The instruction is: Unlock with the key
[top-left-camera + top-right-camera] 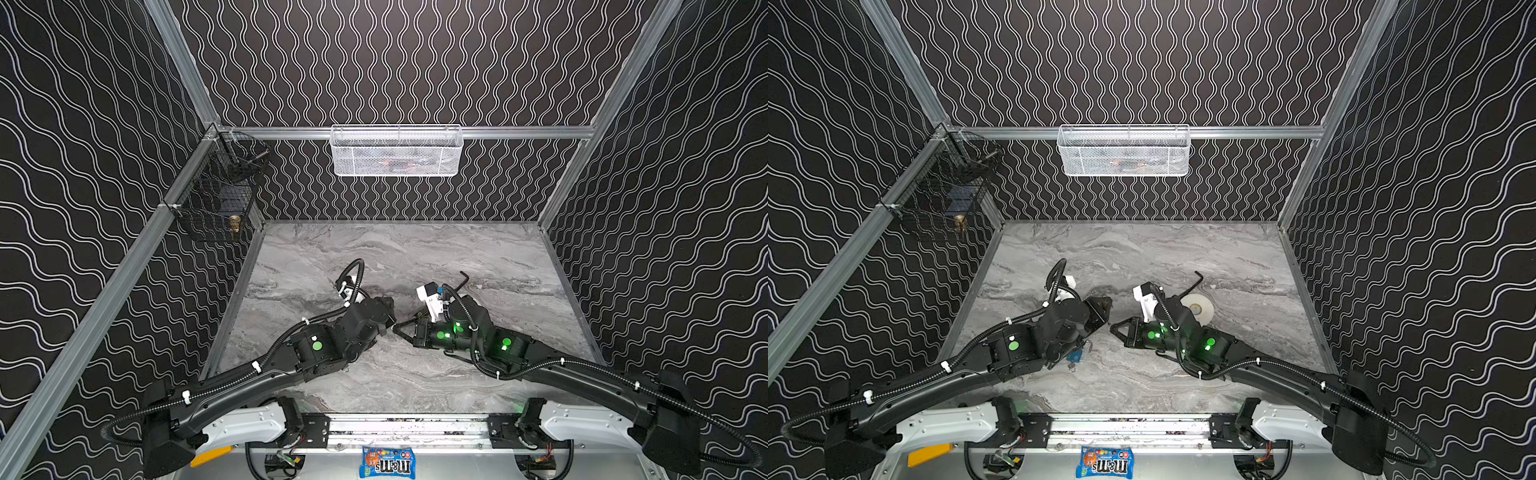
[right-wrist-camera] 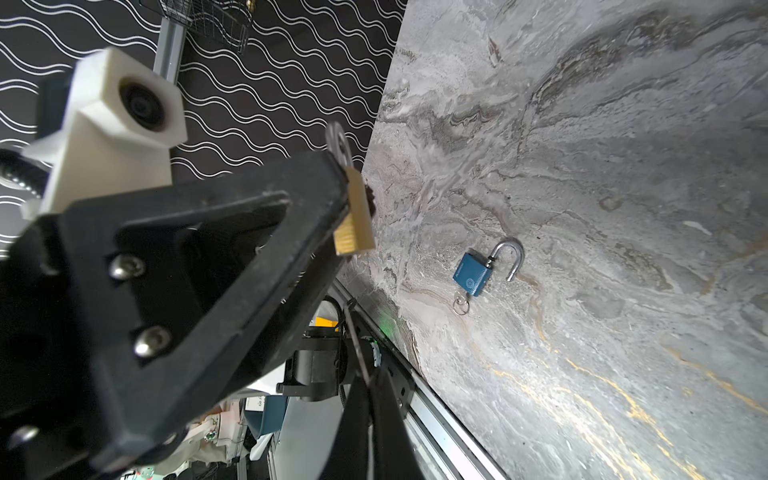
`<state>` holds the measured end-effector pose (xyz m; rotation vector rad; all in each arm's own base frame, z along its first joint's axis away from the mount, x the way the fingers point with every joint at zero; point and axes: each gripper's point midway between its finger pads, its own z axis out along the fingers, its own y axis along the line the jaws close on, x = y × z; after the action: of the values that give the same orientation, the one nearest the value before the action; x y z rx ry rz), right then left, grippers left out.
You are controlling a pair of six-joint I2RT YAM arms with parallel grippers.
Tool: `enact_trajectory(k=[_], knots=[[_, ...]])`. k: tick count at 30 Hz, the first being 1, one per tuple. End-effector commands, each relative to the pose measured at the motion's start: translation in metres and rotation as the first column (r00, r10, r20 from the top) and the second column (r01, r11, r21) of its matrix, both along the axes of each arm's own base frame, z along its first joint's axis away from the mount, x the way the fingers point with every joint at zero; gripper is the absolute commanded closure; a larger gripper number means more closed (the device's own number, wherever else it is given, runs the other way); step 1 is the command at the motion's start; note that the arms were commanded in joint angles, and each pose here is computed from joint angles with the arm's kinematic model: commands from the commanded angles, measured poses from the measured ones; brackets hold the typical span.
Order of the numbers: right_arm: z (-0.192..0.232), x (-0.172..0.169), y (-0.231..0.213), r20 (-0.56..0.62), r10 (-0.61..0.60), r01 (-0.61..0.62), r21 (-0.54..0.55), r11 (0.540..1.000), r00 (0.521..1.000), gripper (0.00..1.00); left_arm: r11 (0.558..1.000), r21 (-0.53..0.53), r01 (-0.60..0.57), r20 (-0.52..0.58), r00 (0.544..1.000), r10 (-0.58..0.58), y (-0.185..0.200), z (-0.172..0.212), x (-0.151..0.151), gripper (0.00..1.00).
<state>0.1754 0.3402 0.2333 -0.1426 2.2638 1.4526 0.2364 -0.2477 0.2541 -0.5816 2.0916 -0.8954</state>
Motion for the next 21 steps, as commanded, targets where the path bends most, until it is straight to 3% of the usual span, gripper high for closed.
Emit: enact_trajectory(k=[1, 13, 21], knots=[[0.007, 0.01, -0.005, 0.028, -0.066, 0.065, 0.009, 0.998, 0.997, 1.0, 0.999, -0.037, -0.014, 0.011, 1.0, 0.014, -0.002, 0.006, 0.002, 1.0], [0.009, 0.02, -0.002, 0.034, -0.093, 0.094, -0.003, 0.996, 0.995, 1.0, 0.999, -0.035, -0.013, 0.01, 1.0, 0.014, 0.003, 0.003, 0.0, 1.0], [0.011, 0.016, 0.003, 0.052, -0.049, 0.049, -0.001, 0.999, 0.997, 1.0, 0.999, -0.032, -0.023, 0.02, 1.0, 0.024, 0.006, 0.006, 0.0, 1.0]])
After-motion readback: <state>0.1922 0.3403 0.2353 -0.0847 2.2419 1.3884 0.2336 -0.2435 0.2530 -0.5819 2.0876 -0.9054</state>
